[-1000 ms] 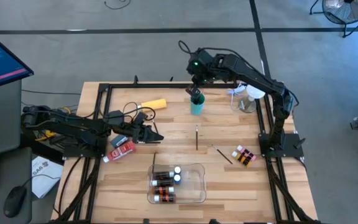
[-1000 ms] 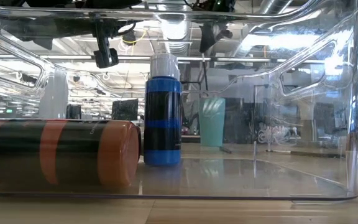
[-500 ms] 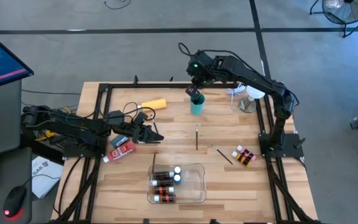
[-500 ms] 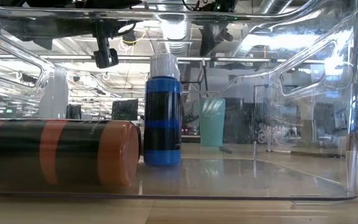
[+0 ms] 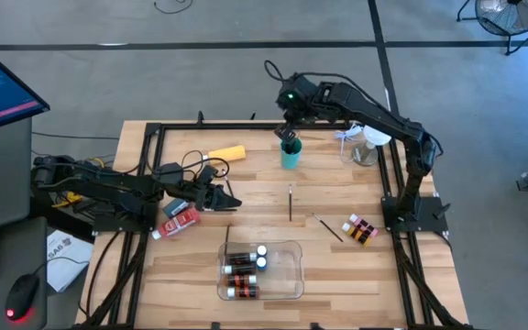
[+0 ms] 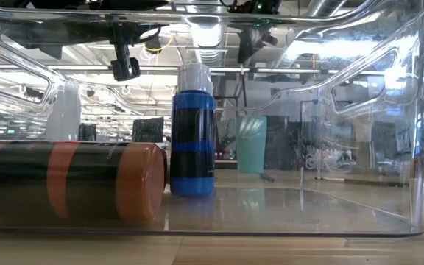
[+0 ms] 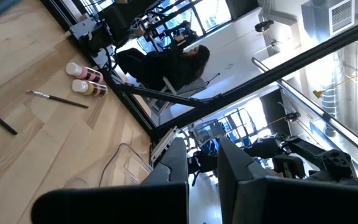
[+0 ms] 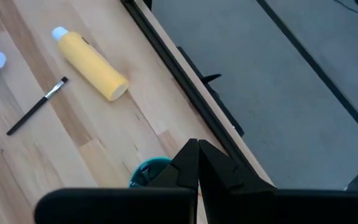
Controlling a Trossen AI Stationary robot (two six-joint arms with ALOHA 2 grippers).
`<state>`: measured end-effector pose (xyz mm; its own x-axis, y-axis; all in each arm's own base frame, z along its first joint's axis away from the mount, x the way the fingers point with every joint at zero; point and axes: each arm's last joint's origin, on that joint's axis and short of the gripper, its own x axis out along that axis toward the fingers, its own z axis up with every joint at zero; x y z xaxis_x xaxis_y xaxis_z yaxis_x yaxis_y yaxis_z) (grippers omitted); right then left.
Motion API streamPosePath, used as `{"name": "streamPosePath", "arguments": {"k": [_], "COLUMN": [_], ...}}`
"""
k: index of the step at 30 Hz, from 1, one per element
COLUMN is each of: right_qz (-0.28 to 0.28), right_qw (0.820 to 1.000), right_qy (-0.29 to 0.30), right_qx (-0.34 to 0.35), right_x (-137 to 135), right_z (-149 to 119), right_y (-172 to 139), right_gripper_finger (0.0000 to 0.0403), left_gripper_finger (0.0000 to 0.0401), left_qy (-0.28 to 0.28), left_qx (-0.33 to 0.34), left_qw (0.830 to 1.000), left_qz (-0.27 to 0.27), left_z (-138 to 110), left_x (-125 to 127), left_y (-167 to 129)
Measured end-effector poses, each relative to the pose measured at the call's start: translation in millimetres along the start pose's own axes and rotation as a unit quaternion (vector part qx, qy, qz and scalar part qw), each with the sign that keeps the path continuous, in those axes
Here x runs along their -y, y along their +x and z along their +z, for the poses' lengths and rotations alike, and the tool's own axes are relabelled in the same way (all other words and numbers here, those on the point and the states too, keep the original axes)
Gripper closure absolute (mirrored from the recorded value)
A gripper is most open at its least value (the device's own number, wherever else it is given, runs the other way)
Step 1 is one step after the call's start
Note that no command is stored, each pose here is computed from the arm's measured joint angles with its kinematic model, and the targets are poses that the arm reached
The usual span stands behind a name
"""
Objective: Pick & Place Paint Supplies
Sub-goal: Put the silver paint brush into the green cup
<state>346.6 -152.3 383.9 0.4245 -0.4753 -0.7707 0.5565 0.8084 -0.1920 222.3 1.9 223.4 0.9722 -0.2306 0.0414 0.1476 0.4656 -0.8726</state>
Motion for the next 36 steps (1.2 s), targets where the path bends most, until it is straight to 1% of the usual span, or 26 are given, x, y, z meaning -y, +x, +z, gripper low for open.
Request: {"name": "streamPosePath", "arguments": {"k": [11, 21, 26, 30, 34, 36], "right_qz": [-0.010, -0.011, -0.010, -0.011, -0.009, -0.007], "right_qw": [1.000, 1.000, 1.000, 0.999, 0.999, 0.999], "right_qy": [0.005, 0.003, 0.004, 0.000, -0.009, -0.012], "right_qx": [0.017, 0.008, 0.005, -0.033, -0.044, -0.040], "right_x": [4.1, 0.7, -2.0, -9.2, -17.9, -20.9], "right_z": [-0.7, -2.4, -3.8, -17.3, -24.6, -24.6], "right_y": [-16.5, -15.1, -10.3, 7.1, 15.5, 16.4], "right_gripper_finger": [0.0403, 0.0403, 0.0403, 0.0403, 0.0403, 0.0403], "left_gripper_finger": [0.0399, 0.0399, 0.0399, 0.0399, 0.0399, 0.0399], "left_qy": [-0.002, -0.002, -0.002, -0.002, -0.002, -0.002], "left_qx": [0.000, 0.002, 0.002, 0.001, 0.001, 0.001], "left_qw": [1.000, 1.000, 1.000, 1.000, 1.000, 1.000], "left_qz": [0.000, 0.001, 0.001, 0.000, 0.000, 0.000], "left_z": [0.1, 0.8, 0.7, 0.4, 0.4, 0.4], "left_x": [0.0, -0.4, -0.3, -0.1, -0.1, -0.1], "left_y": [0.0, -0.2, -0.2, -0.1, -0.1, -0.1]}}
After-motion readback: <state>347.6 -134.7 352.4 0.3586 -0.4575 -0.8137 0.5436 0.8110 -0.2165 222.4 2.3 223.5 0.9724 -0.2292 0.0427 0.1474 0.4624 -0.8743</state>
